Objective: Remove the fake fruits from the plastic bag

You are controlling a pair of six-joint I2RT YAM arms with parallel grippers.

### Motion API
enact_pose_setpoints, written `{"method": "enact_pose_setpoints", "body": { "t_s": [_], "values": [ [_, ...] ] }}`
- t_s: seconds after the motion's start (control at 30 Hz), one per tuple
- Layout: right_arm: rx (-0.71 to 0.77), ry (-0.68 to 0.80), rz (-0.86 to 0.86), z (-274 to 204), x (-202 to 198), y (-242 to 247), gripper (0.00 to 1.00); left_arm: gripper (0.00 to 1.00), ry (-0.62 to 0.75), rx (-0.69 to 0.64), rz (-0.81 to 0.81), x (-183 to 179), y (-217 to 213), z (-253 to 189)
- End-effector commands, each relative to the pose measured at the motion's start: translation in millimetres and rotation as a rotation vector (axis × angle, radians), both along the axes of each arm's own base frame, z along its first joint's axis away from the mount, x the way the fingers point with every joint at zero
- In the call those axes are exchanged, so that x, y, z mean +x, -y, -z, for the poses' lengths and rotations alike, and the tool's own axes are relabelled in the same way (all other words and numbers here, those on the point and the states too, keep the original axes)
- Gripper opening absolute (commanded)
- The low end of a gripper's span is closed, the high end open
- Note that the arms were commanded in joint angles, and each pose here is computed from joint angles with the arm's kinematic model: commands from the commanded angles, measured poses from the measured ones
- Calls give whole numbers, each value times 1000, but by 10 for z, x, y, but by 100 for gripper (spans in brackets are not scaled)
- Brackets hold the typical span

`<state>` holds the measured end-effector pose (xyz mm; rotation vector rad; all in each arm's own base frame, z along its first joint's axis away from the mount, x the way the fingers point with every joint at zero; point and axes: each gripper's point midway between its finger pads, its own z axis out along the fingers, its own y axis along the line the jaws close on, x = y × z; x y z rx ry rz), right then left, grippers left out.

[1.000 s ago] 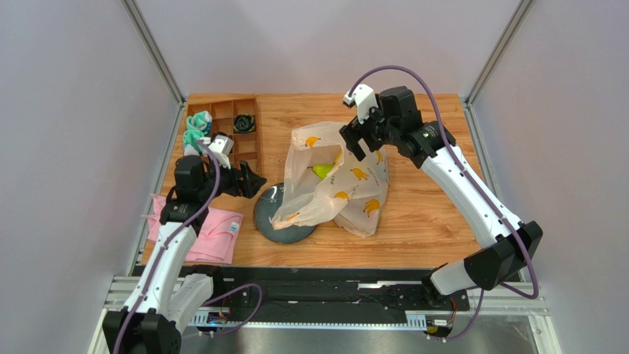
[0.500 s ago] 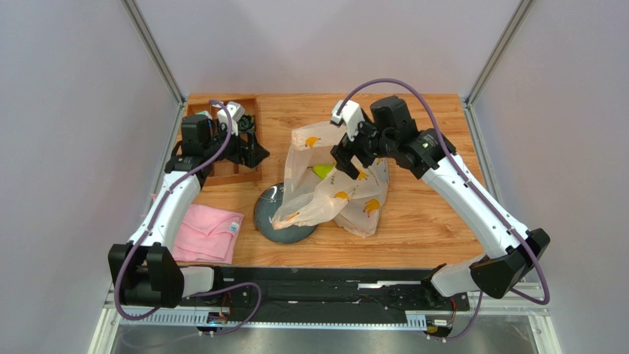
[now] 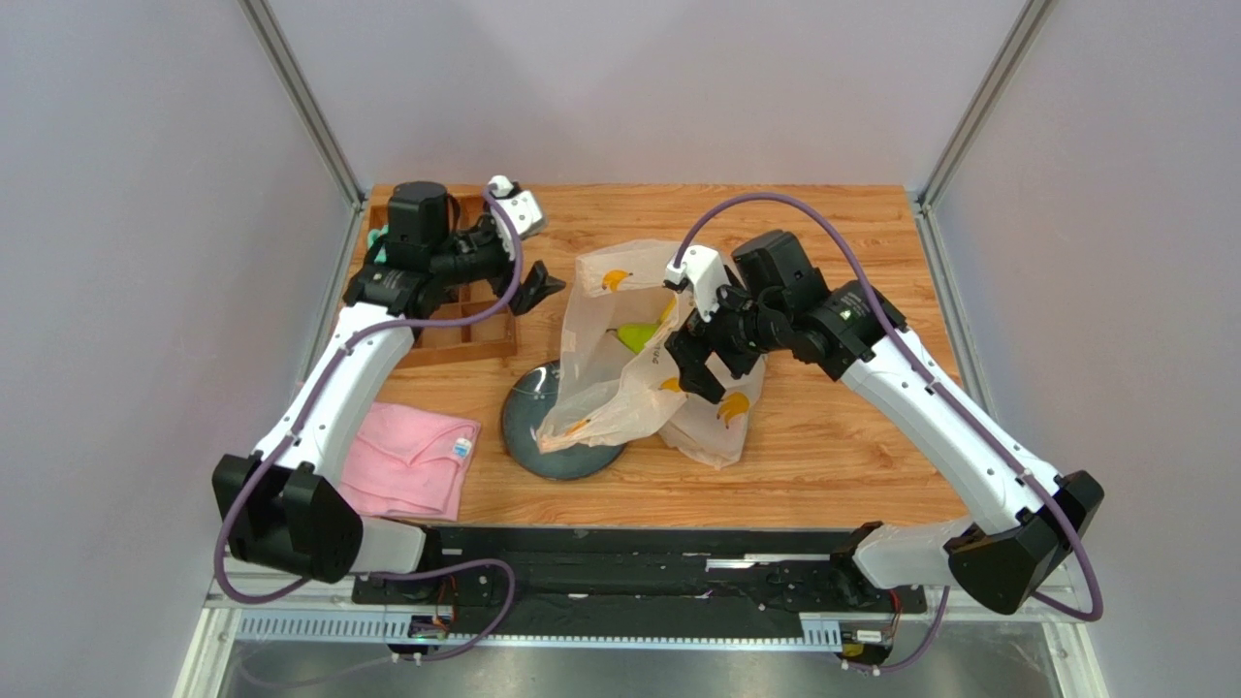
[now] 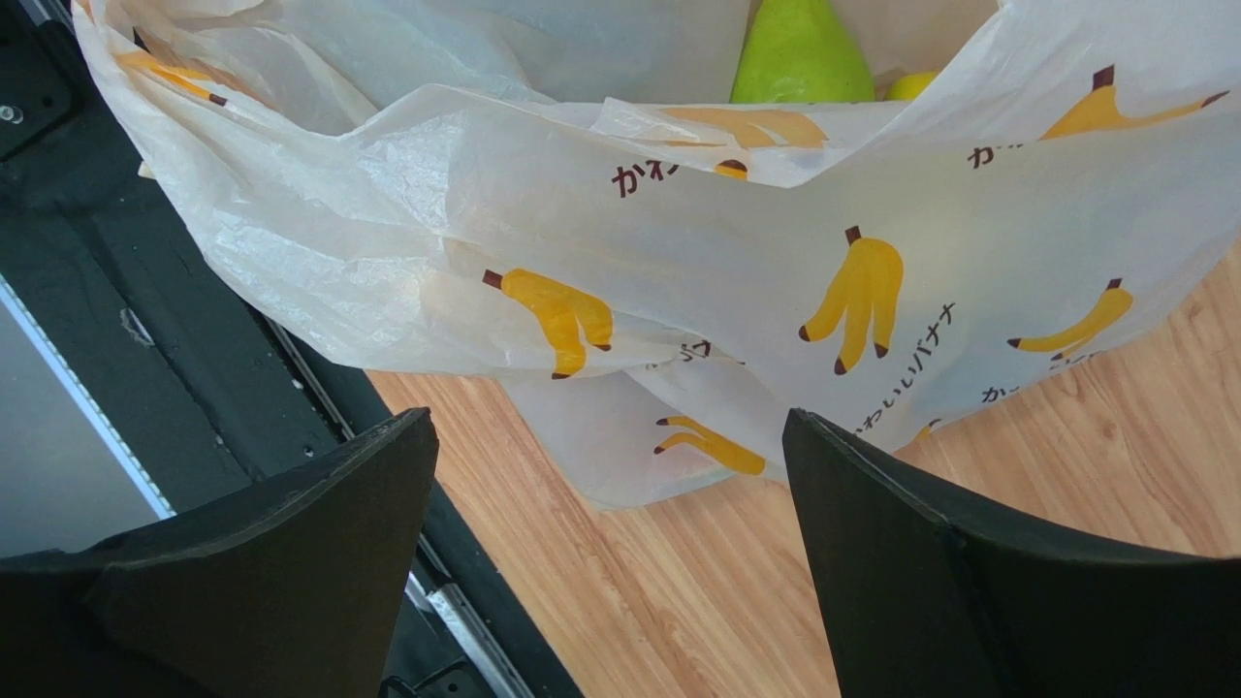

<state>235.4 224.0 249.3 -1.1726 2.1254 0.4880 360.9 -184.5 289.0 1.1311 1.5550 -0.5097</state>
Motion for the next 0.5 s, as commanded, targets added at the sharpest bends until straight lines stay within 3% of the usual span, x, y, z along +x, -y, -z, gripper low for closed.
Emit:
{"method": "enact_pose_setpoints", "body": {
  "t_s": [0.0, 0.1, 0.33, 0.43, 0.47],
  "values": [
    [53, -17, 51, -198, 6, -25, 95, 99, 156, 126, 208, 12, 356, -38],
    [77, 6, -86, -347, -115, -97, 93, 99, 186, 178, 278, 18, 555, 71],
    [105, 226, -423, -687, -221, -339, 93, 94, 98, 192, 282, 144, 653, 371],
    [54, 258, -588, -473, -329, -543, 93, 83, 104, 181, 189, 378, 646, 451],
    [43, 286, -624, -388, -297, -607, 92, 74, 98, 175, 150, 492, 646, 477]
  ]
}}
